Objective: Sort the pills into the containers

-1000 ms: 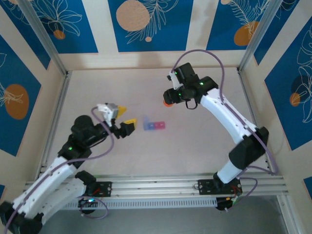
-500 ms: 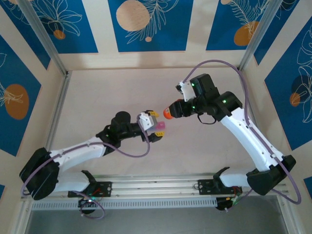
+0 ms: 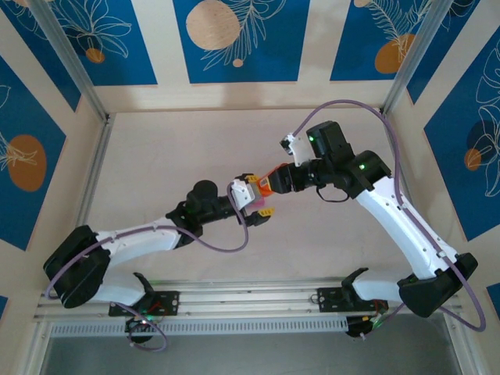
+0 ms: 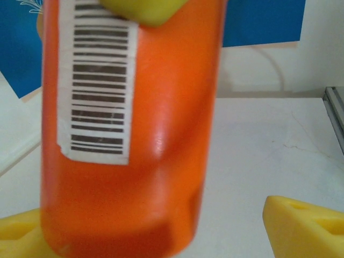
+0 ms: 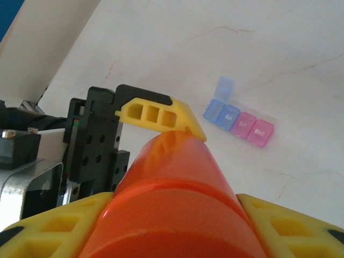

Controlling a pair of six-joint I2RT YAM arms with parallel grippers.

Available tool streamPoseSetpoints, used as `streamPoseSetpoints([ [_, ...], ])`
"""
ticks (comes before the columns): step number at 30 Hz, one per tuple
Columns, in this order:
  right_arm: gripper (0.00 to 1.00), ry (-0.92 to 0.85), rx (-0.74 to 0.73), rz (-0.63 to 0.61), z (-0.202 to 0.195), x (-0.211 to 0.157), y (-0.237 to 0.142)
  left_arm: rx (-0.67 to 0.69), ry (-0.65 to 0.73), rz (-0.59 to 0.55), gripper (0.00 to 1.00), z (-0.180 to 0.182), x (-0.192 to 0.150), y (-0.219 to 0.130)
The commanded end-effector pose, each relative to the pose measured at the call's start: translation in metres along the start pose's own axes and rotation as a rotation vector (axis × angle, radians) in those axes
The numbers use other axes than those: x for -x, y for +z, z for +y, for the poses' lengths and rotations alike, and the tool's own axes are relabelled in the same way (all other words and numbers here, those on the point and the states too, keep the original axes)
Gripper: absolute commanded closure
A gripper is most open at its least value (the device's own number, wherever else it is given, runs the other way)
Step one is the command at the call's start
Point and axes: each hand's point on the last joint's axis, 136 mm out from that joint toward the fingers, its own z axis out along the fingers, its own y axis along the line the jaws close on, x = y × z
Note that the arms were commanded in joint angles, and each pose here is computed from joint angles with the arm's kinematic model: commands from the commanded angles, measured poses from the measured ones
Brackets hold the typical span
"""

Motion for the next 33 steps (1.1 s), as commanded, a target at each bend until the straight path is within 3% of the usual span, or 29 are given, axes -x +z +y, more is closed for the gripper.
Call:
streamPoseSetpoints([
  [1, 0.62, -0.003, 0.074, 0.067, 0.016, -0.016, 0.004, 0.039, 0.031, -0.135, 0.16, 0.009, 0.042, 0.003],
  [7, 0.62, -0.013, 0.057, 0.083, 0.014, -0.021, 0.002, 0.047, 0.049, -0.148, 0.16, 0.010, 0.042, 0.002],
  [13, 0.62, -0.009, 0.062, 0.098, 0.014, -0.024, 0.006, -0.079, 0.059, -0.208, 0.16, -0.012, 0.049, -0.001],
  [20, 0.62, -0.015, 0.085, 0.093, 0.019, -0.022, 0.003, -0.084, 0.051, -0.176, 0.20, -0.012, 0.041, 0.003],
  [33, 0.62, -0.017, 0.069, 0.108, 0.016, -0.028, 0.004, -0.086, 0.067, -0.147, 0.52, -0.011, 0.035, 0.009],
])
